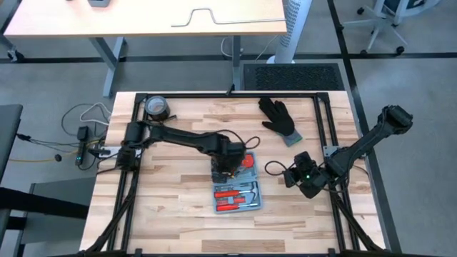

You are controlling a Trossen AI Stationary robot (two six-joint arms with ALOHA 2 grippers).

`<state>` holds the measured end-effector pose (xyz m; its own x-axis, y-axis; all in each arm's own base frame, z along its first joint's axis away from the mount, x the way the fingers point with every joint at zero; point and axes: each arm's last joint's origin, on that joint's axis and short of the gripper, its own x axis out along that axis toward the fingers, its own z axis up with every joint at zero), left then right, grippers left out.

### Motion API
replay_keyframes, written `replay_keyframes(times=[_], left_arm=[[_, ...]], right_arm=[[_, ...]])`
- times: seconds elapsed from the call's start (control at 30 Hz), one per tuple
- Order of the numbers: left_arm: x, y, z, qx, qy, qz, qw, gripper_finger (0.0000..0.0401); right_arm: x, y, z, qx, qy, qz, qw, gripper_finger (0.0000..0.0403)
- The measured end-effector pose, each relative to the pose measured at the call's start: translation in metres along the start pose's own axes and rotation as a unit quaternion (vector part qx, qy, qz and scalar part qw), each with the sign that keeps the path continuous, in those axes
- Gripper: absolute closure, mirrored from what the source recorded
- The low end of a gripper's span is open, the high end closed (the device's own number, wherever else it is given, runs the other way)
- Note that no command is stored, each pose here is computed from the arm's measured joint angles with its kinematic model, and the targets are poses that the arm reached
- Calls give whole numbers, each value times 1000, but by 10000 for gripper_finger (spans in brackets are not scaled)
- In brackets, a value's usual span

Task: Prefit tool cases
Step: Put the orange plier into the gray prefit tool case

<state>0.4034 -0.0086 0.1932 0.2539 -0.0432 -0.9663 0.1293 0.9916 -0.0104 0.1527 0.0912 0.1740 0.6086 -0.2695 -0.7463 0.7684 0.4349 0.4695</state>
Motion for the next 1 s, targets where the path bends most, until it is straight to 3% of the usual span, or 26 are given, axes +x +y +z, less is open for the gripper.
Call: replay_keyframes(times=[0.43, 0.73, 1.0], left_arm=[[18, -14, 6, 25, 27, -11, 999, 362], [18, -6, 6, -28, 26, 3, 999, 241], [6, -6, 7, -42, 11, 5, 999, 233]], right_arm=[[1, 0, 2, 0, -8, -1, 1000, 281], [3, 1, 5, 10, -14, -2, 1000, 281], [8, 20, 14, 8, -28, 68, 997, 281]])
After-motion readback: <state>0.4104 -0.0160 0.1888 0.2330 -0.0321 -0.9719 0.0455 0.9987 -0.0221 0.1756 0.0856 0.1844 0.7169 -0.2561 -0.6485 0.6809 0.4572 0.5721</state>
